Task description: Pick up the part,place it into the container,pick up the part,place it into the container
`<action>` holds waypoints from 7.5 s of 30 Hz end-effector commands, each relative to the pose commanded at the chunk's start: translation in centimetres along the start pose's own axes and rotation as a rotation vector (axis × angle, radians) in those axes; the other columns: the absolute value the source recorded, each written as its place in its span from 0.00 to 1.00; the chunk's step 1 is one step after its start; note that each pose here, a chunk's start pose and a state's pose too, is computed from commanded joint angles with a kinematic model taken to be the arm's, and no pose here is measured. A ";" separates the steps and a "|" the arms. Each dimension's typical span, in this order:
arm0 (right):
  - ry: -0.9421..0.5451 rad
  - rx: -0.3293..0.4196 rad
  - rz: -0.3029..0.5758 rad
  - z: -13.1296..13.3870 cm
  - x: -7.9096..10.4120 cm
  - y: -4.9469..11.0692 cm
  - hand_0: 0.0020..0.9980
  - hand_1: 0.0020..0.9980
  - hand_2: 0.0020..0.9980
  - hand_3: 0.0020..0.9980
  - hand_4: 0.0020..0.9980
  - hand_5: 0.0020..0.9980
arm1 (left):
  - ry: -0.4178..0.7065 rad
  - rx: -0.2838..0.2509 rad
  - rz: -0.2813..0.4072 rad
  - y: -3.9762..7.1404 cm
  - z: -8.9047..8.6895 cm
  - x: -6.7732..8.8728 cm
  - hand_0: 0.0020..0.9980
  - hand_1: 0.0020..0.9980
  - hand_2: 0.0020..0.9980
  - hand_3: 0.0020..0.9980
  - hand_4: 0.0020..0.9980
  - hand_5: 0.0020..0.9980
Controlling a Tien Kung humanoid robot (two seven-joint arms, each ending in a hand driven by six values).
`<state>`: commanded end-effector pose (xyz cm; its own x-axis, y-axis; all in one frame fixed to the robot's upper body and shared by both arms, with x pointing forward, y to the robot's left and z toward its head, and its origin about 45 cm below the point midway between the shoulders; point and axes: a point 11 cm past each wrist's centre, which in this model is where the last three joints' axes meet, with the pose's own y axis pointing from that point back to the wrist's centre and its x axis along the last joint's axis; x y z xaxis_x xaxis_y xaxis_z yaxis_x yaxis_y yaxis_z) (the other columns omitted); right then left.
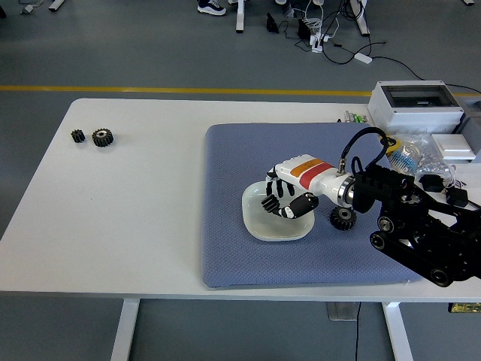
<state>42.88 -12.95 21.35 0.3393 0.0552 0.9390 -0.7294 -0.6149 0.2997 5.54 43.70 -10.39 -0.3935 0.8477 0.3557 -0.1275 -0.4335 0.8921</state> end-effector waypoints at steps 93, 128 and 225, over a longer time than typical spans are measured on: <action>-0.003 -0.271 -0.192 10.5 -3.7 6.8 0.21 0.43 0.59 0.61 0.99 0.38 | -0.009 -0.003 0.001 0.0 0.1 0.1 0.71 0.68 0.71 0.59 0.71 0.65; -0.003 -0.222 -0.102 9.3 -3.7 5.6 0.20 0.40 0.48 0.49 0.78 0.25 | -0.013 -0.007 0.000 0.0 0.4 0.0 0.71 0.68 0.71 0.59 0.71 0.65; 0.008 -0.072 0.044 2.7 3.2 1.5 0.22 0.43 0.80 0.78 0.90 0.30 | -0.026 0.006 0.013 -0.1 -0.4 0.9 0.71 0.68 0.72 0.59 0.71 0.65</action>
<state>44.52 -15.81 24.35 0.3013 0.0359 0.9529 -0.7847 -0.5584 0.2691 4.85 44.36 -10.24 -0.3709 0.8498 0.3744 -0.1173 -0.4428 0.8889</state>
